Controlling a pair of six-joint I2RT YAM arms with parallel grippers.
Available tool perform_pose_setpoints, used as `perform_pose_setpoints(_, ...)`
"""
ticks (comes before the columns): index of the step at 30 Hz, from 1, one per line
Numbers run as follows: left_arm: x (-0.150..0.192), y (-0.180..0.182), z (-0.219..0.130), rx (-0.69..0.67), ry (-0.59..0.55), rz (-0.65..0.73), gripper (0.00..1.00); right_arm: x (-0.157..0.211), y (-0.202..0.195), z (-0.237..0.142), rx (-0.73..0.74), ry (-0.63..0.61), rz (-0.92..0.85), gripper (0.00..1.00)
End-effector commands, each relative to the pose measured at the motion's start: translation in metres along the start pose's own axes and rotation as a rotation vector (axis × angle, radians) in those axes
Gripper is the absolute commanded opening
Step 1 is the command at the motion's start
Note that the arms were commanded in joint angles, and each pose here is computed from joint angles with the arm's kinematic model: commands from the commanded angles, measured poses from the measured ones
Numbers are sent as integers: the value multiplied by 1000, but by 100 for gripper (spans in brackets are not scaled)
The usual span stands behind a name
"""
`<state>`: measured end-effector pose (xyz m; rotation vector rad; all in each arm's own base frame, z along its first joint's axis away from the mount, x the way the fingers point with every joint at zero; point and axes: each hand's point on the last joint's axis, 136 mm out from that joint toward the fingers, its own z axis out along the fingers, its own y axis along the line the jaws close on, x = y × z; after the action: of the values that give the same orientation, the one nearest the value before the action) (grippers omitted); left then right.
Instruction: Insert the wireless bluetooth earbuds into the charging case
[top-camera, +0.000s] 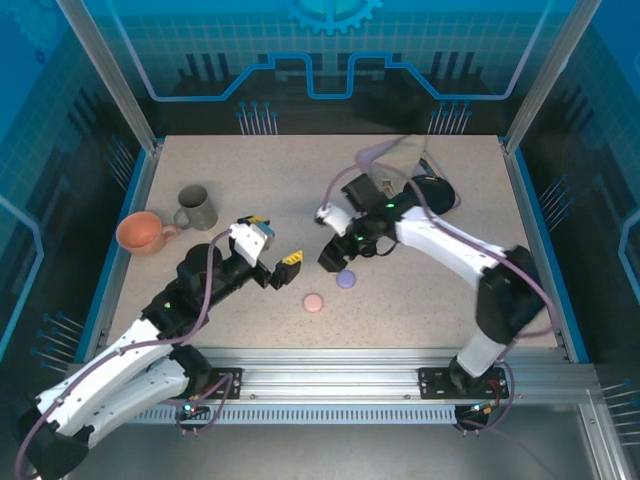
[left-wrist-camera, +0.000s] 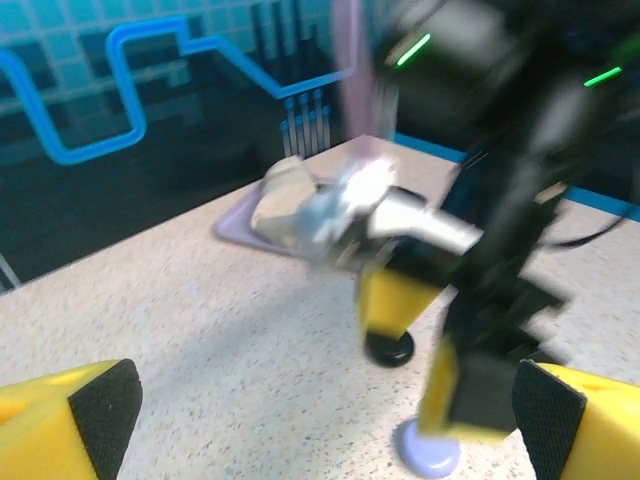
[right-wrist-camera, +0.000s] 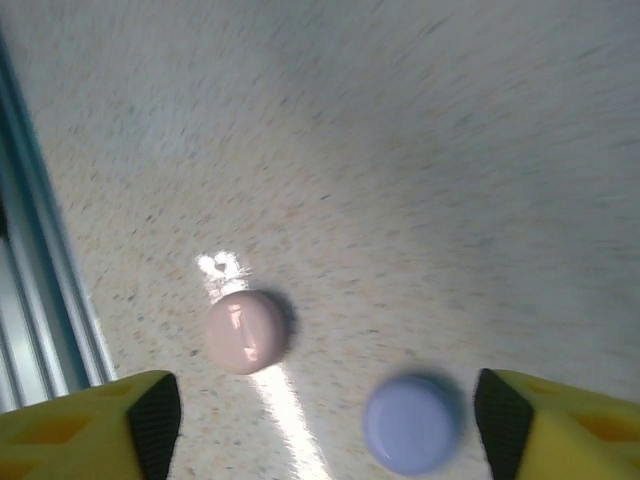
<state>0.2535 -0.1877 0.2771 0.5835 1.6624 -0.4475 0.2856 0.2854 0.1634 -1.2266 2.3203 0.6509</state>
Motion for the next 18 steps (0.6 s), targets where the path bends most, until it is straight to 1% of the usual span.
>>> perform_pose_setpoints(1, 8, 43, 10, -182, 16, -138, 99, 4, -32, -35, 187, -90, 9, 89)
perform_pose_setpoints(3, 26, 70, 16, -283, 60, -218, 99, 7, -50, -58, 295, -157, 30, 99)
perform_pose_setpoints(5, 43, 94, 18, -386, 92, -271, 99, 17, -68, -75, 386, -210, 65, 100)
perform_pose_setpoints(7, 59, 114, 17, -478, 117, -290, 99, 28, -90, -92, 478, -256, 117, 100)
perform_pose_setpoints(10, 83, 138, 16, -582, 167, -300, 99, 60, -123, -107, 619, -264, 210, 100)
perform_pose_setpoints(11, 90, 144, 15, -603, 182, -305, 99, 68, -134, -112, 660, -267, 236, 100)
perform_pose_setpoints(12, 99, 150, 16, -622, 202, -305, 99, 88, -145, -110, 700, -242, 279, 100)
perform_pose_setpoints(14, 112, 161, 15, -660, 233, -311, 99, 115, -167, -115, 777, -249, 360, 100)
perform_pose_setpoints(16, 127, 170, 18, -682, 270, -292, 99, 138, -184, -117, 818, -295, 440, 100)
perform_pose_setpoints(18, 131, 179, 22, -701, 312, -279, 99, 155, -200, -119, 856, -360, 511, 100)
